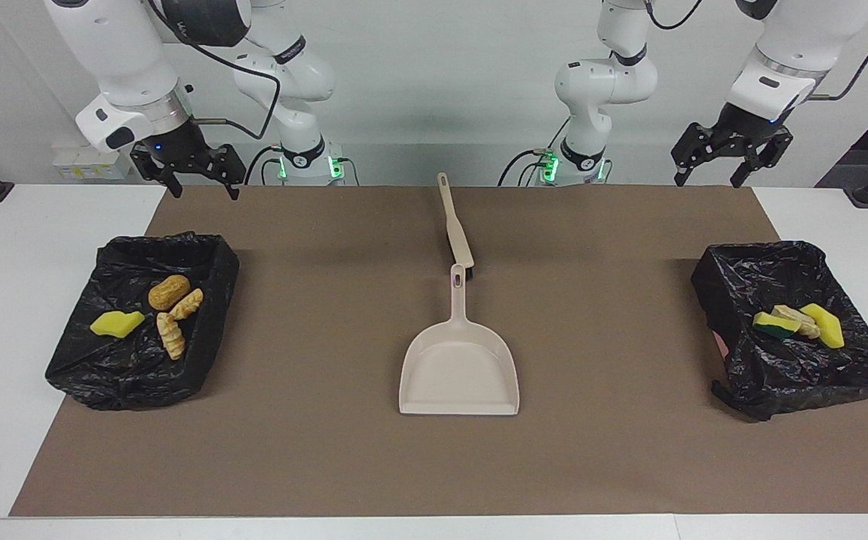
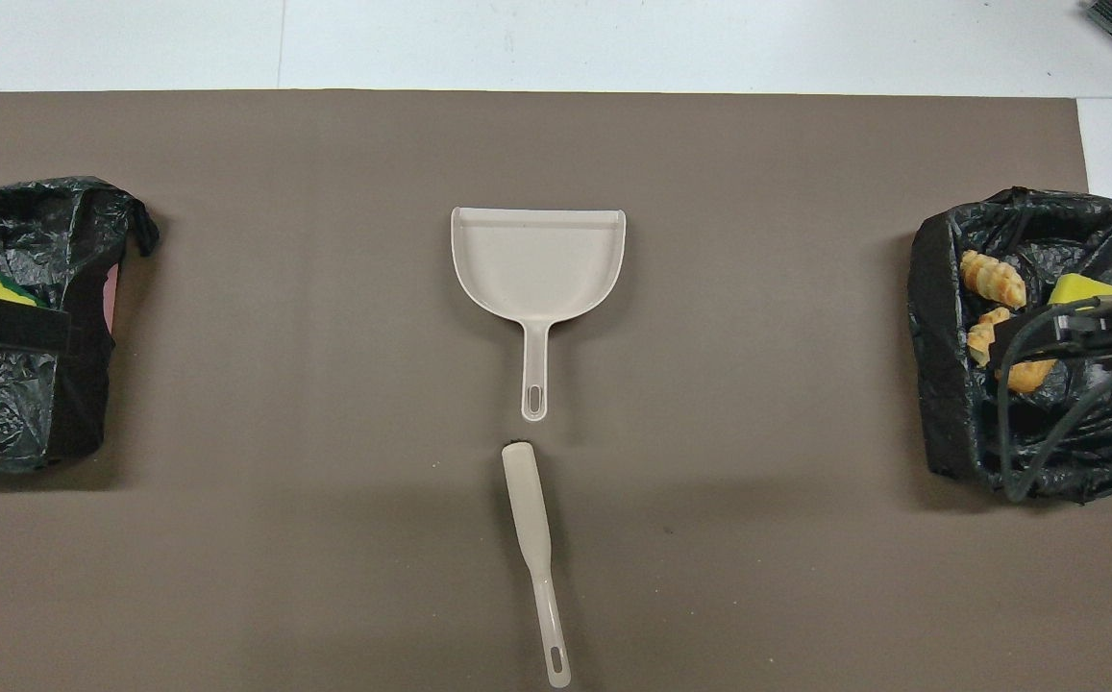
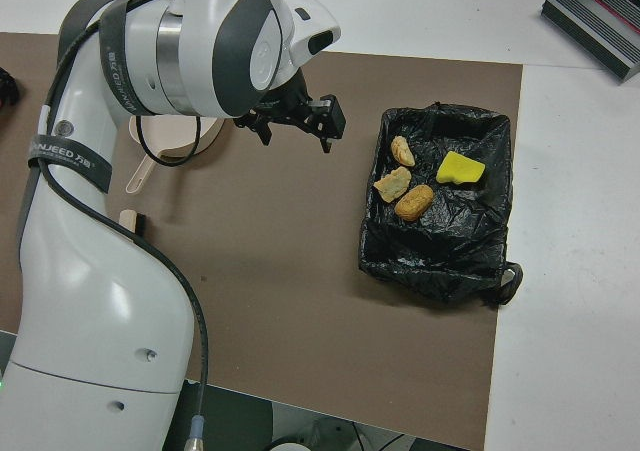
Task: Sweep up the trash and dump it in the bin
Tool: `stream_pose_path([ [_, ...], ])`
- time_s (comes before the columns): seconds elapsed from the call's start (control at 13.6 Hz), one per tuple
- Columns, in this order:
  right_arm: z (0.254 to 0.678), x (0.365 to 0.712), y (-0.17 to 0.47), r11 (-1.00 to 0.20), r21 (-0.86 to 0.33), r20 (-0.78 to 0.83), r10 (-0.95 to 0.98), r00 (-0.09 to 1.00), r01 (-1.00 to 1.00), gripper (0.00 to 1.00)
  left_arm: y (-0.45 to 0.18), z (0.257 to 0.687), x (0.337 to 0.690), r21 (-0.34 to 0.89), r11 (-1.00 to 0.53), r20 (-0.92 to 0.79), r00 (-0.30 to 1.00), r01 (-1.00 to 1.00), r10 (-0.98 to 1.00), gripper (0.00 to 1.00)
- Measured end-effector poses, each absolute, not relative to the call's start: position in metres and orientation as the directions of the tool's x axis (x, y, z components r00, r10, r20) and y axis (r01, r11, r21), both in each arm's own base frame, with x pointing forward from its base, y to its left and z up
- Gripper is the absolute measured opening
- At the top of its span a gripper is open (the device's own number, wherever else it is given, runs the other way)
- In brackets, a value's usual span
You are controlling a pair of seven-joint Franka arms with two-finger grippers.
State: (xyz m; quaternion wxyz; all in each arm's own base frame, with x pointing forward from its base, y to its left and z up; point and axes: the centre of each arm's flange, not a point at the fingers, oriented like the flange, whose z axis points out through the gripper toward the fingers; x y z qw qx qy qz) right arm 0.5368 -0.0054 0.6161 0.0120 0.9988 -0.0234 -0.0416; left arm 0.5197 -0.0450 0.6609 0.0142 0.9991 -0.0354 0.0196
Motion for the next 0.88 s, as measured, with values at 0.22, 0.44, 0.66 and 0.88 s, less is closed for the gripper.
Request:
stream_pose_path([
  [0.22,0.6161,0.5368,-0.0054,-0.999,0.026,-0.083,-0.048,0.995,-0.046,1.0,-0.0469,0.662,0.5208,0.027,-0.997,0.052,0.996,-0.075,-0.073,1.0],
  [0.44,0.6161,0.5367,-0.0054,-0.999,0.026,-0.083,-0.048,0.995,-0.046,1.0,-0.0482,0.6645,0.5204,0.027,-0.997,0.059,0.995,-0.077,-0.075,1.0],
  [0.66,0.6161,0.5367,-0.0054,-0.999,0.026,-0.083,-0.048,0.995,-0.046,1.0,-0.0457,0.6649,0.5204,0.028,-0.997,0.06,0.996,-0.071,-0.07,1.0],
  [0.88,0.6161,0.5367,-0.0054,-0.999,0.026,-0.083,-0.048,0.995,-0.046,1.0,-0.0459,0.6649,0.5204,0.028,-0.997,0.06,0.996,-0.072,-0.07,1.0],
])
